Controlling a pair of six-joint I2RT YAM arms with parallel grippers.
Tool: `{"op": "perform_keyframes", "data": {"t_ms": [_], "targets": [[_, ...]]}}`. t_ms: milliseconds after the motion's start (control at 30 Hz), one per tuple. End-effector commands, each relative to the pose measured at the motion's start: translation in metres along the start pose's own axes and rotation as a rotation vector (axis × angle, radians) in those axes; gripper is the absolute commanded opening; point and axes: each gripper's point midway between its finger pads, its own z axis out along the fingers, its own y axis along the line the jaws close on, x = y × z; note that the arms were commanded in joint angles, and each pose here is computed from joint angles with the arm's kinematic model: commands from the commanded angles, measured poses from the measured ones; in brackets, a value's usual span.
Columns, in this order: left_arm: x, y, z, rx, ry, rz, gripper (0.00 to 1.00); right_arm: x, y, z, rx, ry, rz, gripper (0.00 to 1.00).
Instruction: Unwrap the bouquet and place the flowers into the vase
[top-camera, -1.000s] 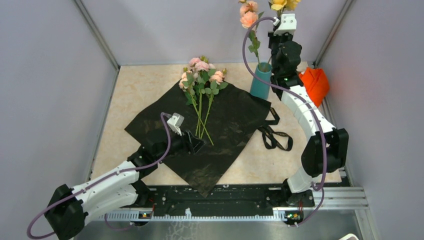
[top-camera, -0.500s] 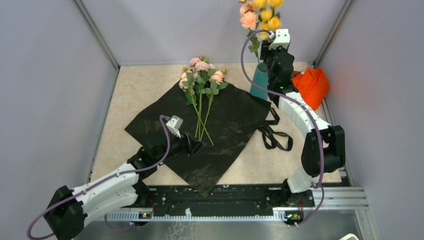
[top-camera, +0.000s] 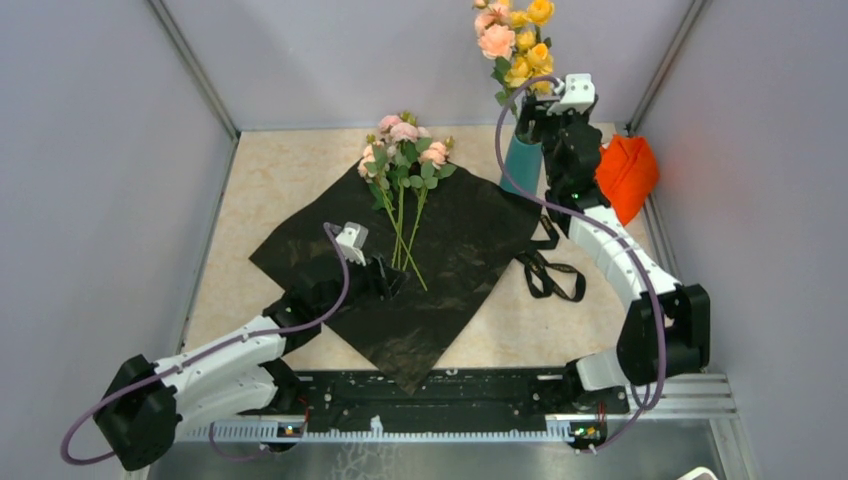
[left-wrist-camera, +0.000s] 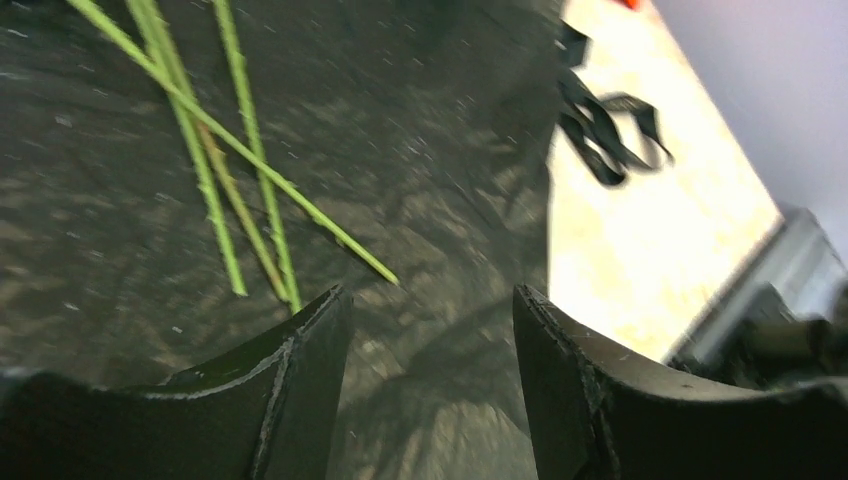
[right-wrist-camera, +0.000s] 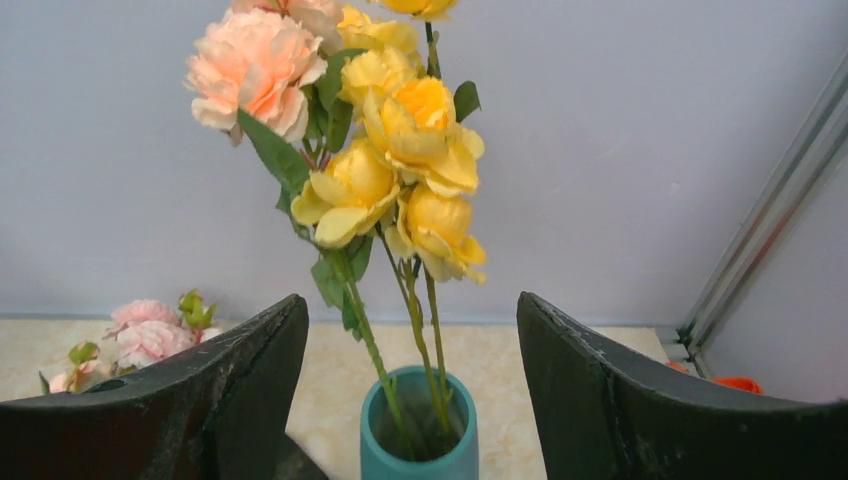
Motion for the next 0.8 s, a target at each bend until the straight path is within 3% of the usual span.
{"op": "perform_keyframes", "data": {"t_ms": [0, 133, 233, 367, 500, 633, 767], "targets": [[-0.047, 0.030, 0.018, -0.232, -0.130, 0.052, 0.66, -0.029, 0.007, -0.029, -0.035, -0.084, 0.067, 0.76], [-0.064, 0.073, 0.027, -0.504, -0.174, 0.125, 0.65, -0.038, 0.012, -0.062, -0.025, -0.137, 0.086, 0.75], [-0.071, 0.087, 0.038, -0.597, -0.182, 0.156, 0.64, -0.040, 0.017, -0.081, -0.039, -0.157, 0.111, 0.73], [-0.069, 0.103, 0.055, -0.693, -0.176, 0.057, 0.55, -0.043, 0.021, -0.102, -0.062, -0.168, 0.146, 0.71], [-0.064, 0.110, 0.083, -0.680, -0.123, -0.107, 0.55, -0.046, 0.034, -0.121, -0.112, -0.170, 0.185, 0.70], [-0.070, 0.106, 0.109, -0.664, -0.060, -0.183, 0.56, -0.046, 0.056, -0.134, -0.184, -0.151, 0.140, 0.70], [-0.067, 0.112, 0.126, -0.681, 0.041, -0.252, 0.45, -0.035, 0.082, -0.142, -0.257, -0.090, 0.098, 0.70]]}}
